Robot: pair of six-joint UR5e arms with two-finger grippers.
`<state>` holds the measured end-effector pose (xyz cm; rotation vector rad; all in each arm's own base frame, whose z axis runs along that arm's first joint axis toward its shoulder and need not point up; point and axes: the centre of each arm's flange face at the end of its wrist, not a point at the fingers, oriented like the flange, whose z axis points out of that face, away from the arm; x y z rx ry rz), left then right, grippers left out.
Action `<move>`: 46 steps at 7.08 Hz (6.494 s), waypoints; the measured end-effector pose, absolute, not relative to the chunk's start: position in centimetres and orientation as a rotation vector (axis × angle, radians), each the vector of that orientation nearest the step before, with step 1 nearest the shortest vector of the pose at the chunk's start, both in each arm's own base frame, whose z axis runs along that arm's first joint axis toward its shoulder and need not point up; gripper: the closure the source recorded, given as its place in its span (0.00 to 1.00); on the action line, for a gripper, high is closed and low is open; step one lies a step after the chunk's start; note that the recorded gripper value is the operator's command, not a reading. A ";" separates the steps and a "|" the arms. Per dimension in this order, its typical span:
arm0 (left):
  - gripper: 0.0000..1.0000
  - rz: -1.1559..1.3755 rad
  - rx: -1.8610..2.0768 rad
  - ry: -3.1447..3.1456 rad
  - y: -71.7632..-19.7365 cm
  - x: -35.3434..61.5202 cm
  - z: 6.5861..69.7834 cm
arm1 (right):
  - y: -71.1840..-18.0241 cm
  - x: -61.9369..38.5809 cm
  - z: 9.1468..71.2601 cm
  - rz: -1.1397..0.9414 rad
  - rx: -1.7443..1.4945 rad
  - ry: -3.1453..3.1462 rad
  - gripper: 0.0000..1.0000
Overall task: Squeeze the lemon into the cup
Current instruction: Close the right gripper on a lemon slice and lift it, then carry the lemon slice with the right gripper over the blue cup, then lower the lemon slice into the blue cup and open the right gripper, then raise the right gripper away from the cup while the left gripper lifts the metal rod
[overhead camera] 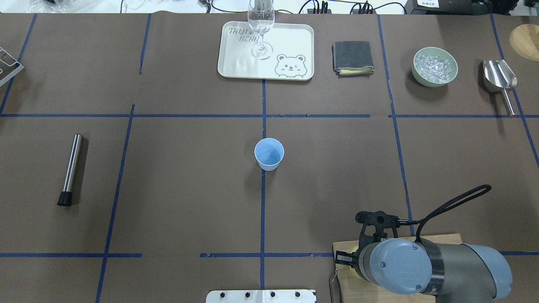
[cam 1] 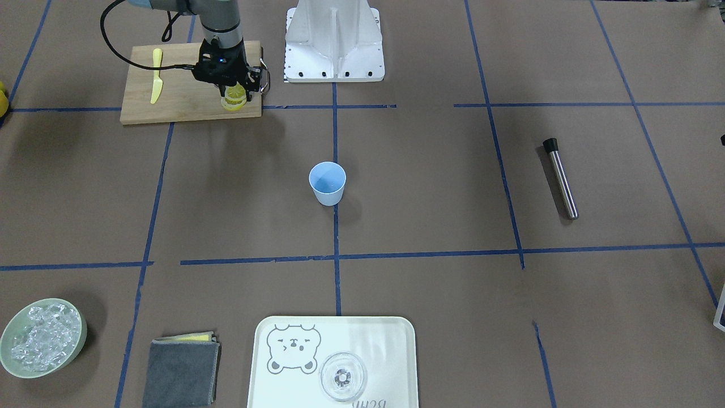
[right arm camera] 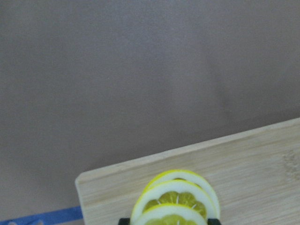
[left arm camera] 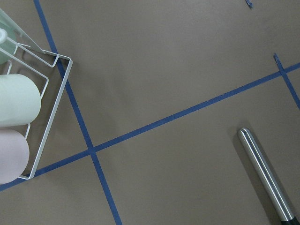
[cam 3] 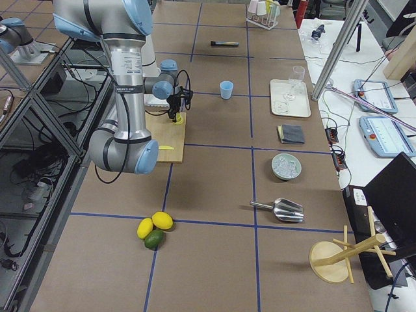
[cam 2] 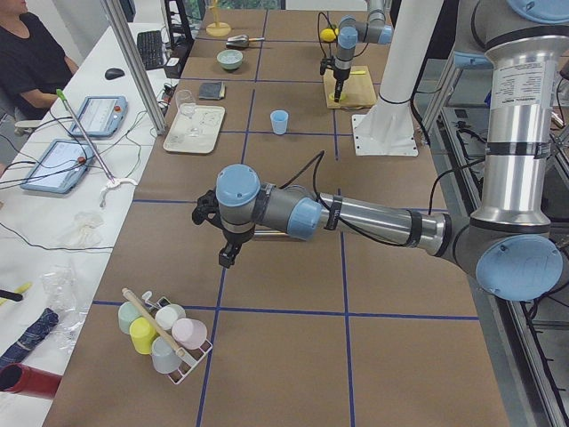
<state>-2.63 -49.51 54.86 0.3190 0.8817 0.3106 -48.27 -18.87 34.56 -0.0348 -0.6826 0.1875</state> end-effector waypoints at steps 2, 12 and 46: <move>0.00 0.312 0.320 0.888 -49.4 -2.6 54.7 | -18.8 -46.9 33.8 0.188 -0.036 -0.700 0.76; 0.00 0.313 0.323 0.888 -49.3 -2.6 54.5 | -19.4 -43.3 31.0 0.212 -0.025 -0.683 1.00; 0.03 0.054 0.081 0.876 -50.7 15.1 51.7 | -43.2 -32.6 28.5 0.259 0.068 -0.877 0.00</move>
